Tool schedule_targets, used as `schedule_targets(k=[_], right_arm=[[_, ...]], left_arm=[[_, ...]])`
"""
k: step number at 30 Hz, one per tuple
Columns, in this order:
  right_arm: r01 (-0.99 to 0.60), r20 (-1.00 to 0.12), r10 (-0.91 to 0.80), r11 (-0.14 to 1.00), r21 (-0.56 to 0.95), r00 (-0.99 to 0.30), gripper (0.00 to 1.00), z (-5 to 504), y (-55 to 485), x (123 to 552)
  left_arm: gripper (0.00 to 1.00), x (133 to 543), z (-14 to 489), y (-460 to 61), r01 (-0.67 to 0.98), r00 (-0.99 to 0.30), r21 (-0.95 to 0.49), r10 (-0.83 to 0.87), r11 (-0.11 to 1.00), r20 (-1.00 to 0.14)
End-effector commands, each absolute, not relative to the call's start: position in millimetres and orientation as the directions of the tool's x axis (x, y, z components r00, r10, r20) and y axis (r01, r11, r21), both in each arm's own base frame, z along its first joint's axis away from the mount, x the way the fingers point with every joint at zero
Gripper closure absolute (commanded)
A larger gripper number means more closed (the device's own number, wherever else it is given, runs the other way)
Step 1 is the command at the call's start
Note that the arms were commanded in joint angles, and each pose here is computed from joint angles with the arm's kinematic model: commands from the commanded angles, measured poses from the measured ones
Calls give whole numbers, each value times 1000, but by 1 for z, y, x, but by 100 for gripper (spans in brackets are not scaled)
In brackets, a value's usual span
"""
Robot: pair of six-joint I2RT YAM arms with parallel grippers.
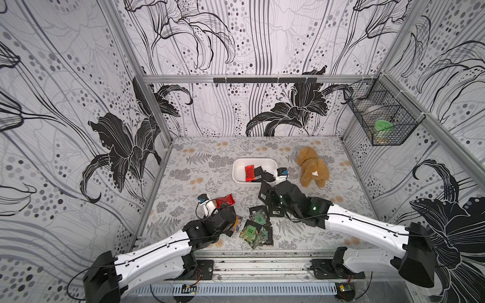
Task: Put the tea bags into the storage box
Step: Place the tea bag in the storage box.
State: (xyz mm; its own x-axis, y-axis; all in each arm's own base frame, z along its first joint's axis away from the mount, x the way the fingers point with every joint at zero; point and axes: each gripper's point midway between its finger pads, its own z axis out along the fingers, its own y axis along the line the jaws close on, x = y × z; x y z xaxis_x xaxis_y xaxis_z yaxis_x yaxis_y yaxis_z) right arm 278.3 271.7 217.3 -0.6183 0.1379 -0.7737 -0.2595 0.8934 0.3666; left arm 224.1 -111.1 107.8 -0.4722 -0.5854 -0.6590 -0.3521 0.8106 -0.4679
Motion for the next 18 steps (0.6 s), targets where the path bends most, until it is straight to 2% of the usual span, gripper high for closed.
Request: schedule_targets(k=[1, 5, 10, 18], right_arm=[[-293, -787, 128, 882, 368, -603, 100, 226, 262, 314], [-305, -758, 183, 837, 455, -627, 100, 228, 263, 362], [-286, -727, 190, 831, 477, -660, 100, 213, 272, 416], [-214, -660, 158, 869, 446, -734, 100, 159, 290, 466]], left_arm=[[37, 226, 99, -108, -344, -476, -508, -613, 790, -630], [34, 227, 87, -102, -364, -482, -529, -642, 766, -597], [32, 227, 77, -98, -390, -490, -537, -662, 748, -567], [30, 224, 64, -96, -416, -510, -520, -664, 746, -546]])
